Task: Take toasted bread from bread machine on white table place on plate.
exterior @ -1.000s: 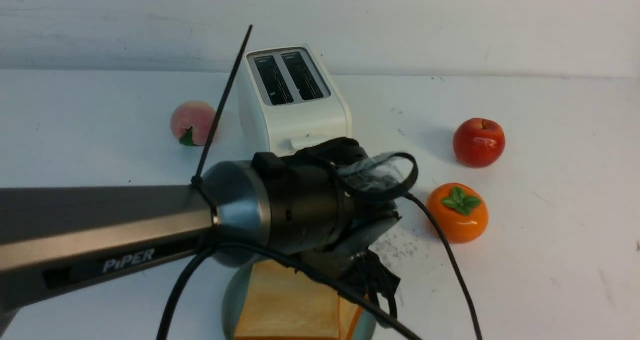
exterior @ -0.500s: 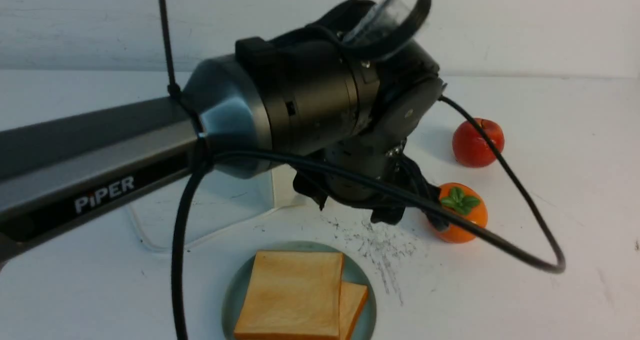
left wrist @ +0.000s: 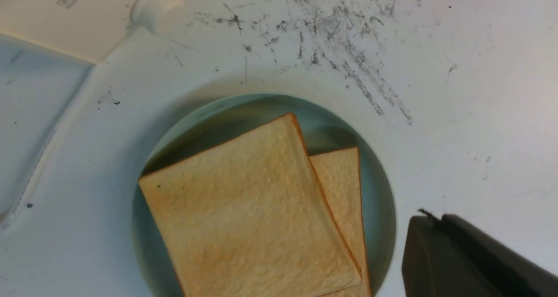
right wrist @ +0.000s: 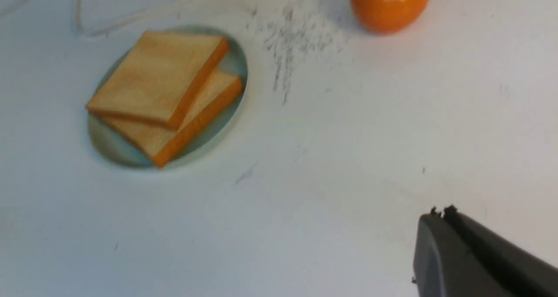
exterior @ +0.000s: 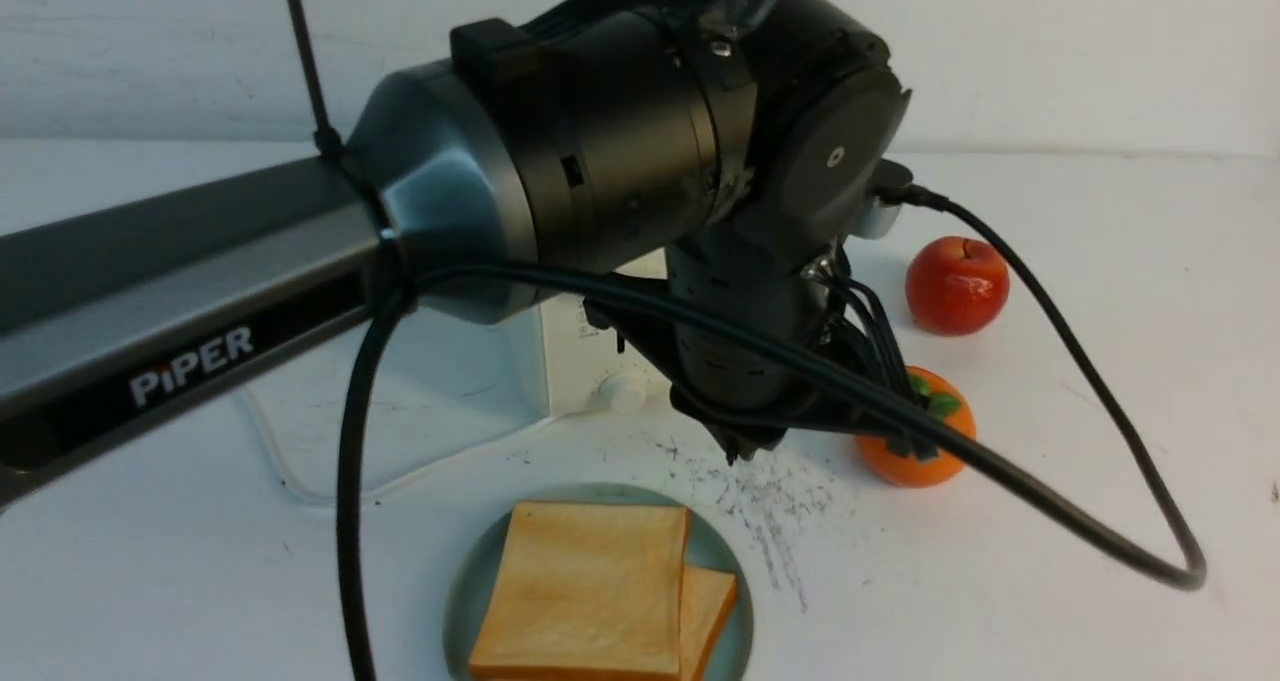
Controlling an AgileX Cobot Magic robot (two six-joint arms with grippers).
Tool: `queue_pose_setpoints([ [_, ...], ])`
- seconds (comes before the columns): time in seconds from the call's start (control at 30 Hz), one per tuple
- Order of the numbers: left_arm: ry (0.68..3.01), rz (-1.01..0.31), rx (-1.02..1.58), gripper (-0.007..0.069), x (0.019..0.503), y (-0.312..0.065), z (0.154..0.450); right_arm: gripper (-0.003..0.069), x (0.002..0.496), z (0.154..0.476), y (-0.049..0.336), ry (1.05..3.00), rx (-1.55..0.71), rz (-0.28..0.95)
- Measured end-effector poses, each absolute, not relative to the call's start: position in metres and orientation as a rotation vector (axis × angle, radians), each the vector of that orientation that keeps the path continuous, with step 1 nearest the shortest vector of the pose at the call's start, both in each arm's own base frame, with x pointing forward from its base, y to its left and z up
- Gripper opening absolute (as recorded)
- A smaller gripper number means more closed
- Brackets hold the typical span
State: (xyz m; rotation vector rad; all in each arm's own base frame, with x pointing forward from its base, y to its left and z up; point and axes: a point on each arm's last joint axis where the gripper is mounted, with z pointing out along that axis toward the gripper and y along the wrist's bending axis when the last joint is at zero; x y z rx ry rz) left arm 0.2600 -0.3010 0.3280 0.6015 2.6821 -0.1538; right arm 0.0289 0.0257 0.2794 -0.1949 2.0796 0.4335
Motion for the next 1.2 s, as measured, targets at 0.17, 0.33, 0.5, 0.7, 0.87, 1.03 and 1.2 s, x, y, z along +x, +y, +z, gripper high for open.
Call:
queue_pose_setpoints([
  [0.17,2.682,-0.155,0.603,-0.0014,0.260,-0.301,0.328,-0.0018,0.048,0.266,0.025,1.920,-0.111,0.427],
  [0.33,2.682,-0.155,0.603,-0.0014,0.260,-0.301,0.328,-0.0015,0.053,0.264,0.023,1.840,-0.078,0.419],
  [0.5,2.683,-0.153,0.603,-0.0014,0.260,-0.301,0.328,-0.0010,0.053,0.263,0.023,1.850,-0.078,0.422],
  [0.7,2.688,-0.132,0.605,-0.0014,0.260,-0.300,0.328,-0.0008,0.053,0.263,0.023,1.850,-0.077,0.422],
  [0.87,2.669,-0.095,0.608,-0.0014,0.262,-0.298,0.328,-0.0003,0.053,0.263,0.023,1.850,-0.076,0.423],
  [1.03,2.657,-0.101,0.608,-0.0014,0.263,-0.298,0.329,0.0001,0.053,0.263,0.023,1.850,-0.076,0.424],
  [1.2,2.655,-0.111,0.607,-0.0014,0.263,-0.300,0.328,0.0005,0.053,0.258,0.021,1.843,-0.097,0.369],
])
